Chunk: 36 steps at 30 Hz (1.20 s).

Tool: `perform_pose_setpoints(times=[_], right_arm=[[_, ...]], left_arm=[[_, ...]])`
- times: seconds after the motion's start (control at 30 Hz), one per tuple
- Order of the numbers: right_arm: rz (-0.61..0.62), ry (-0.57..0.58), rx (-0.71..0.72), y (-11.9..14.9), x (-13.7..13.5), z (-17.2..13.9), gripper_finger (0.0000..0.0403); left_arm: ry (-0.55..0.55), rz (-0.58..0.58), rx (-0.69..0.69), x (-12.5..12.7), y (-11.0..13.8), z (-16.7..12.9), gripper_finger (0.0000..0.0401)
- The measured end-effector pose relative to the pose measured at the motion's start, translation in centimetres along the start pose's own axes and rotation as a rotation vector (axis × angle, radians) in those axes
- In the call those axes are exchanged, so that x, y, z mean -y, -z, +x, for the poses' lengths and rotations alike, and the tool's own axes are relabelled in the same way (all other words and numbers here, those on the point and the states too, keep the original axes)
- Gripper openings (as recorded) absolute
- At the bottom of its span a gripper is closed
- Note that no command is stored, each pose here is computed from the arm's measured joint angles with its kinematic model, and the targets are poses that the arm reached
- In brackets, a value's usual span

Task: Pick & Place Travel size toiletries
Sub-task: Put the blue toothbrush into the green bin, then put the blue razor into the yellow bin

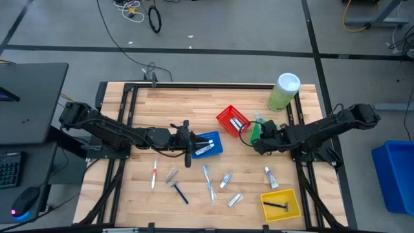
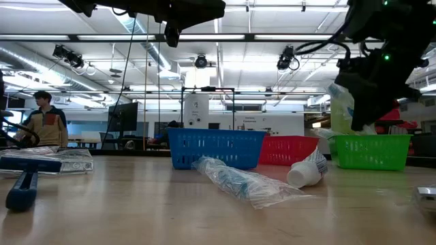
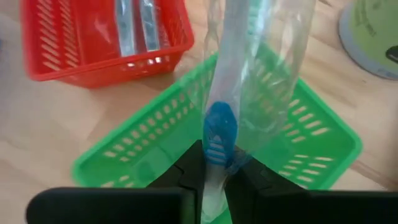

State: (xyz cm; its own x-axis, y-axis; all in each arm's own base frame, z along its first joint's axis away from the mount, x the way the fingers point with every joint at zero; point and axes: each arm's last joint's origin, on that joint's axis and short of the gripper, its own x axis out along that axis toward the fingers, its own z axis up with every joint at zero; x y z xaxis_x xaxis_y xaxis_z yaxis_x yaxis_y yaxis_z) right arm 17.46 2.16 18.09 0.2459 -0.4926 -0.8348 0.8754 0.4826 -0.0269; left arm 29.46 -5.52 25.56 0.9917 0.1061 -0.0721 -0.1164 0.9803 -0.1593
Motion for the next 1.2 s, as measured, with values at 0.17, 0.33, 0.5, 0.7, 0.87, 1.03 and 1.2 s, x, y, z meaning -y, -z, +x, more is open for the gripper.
perform_pose_setpoints(times=[0.17, 0.33, 0.5, 0.7, 0.87, 1.03, 1.2], right_arm=[[-0.016, -0.018, -0.016, 0.4, 0.2, 0.9, 0.007], [-0.039, -0.006, -0.011, 0.6, 0.4, 1.2, 0.0096], [-0.076, -0.037, 0.002, 0.0, -0.1, 0.7, 0.0115], [-0.1, -0.113, 0.033, -1.7, -1.5, -1.1, 0.0109], [-0.029, -0.22, 0.084, -3.0, -2.8, -2.3, 0.0103], [-0.052, -0.355, 0.176, -3.9, -4.4, -2.8, 0.0104], [-0.048, -0.45, 0.252, -4.5, -5.6, -3.2, 0.0101]], left_arm=[[0.0, 0.0, 0.0, 0.0, 0.0, 0.0, 0.0071], [0.0, 0.0, 0.0, 0.0, 0.0, 0.0, 0.0071], [-0.001, 0.0, -0.001, 0.0, 0.0, 0.0, 0.0071], [-0.001, 0.005, -0.001, 0.0, 0.0, 0.0, 0.0071], [-0.002, 0.007, -0.007, 0.0, 0.1, 0.0, 0.0071], [-0.006, 0.005, -0.028, -0.1, 0.3, 0.0, 0.0071], [-0.011, -0.026, -0.054, -0.1, 0.6, 0.0, 0.0071]])
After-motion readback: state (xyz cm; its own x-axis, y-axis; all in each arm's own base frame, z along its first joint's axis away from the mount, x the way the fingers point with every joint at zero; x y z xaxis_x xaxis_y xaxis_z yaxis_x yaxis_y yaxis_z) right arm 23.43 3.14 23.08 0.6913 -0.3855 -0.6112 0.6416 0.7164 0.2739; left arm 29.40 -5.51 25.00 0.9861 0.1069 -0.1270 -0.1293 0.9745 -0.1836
